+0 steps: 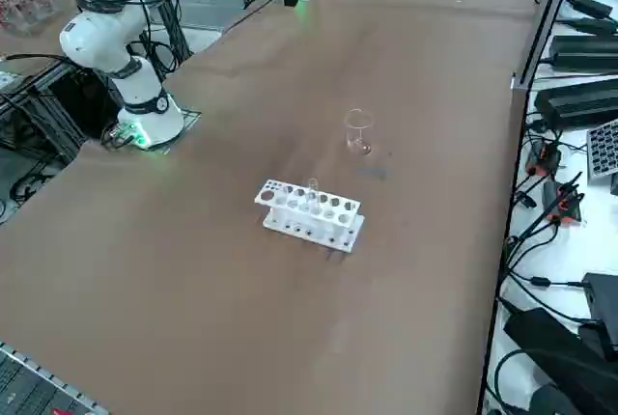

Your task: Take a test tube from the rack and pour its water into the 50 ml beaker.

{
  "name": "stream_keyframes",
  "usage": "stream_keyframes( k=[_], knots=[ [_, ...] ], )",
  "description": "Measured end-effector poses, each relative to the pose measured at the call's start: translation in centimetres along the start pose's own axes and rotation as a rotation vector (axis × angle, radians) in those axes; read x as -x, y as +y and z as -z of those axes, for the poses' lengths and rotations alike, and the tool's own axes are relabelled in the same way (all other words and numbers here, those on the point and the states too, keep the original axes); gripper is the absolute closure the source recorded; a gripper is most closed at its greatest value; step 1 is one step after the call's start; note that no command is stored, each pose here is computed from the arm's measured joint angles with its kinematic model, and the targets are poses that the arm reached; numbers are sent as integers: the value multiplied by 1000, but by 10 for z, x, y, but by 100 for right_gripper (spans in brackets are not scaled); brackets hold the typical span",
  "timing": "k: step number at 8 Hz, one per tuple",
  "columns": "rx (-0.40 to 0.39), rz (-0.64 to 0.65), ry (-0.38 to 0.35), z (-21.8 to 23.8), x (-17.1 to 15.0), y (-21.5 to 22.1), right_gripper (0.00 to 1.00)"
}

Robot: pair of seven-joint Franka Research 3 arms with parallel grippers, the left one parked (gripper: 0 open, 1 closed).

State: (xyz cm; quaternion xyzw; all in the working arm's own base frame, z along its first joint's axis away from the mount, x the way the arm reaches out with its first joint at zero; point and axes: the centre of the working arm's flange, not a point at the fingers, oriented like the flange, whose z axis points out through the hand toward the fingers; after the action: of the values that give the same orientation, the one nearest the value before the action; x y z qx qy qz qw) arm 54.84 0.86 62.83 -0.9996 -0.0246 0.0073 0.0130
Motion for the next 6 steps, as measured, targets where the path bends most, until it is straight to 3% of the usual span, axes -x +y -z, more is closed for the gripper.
stream_keyframes(
  k=[6],
  knots=[
    [1,-8,6,3,1,0,0]
  ],
)
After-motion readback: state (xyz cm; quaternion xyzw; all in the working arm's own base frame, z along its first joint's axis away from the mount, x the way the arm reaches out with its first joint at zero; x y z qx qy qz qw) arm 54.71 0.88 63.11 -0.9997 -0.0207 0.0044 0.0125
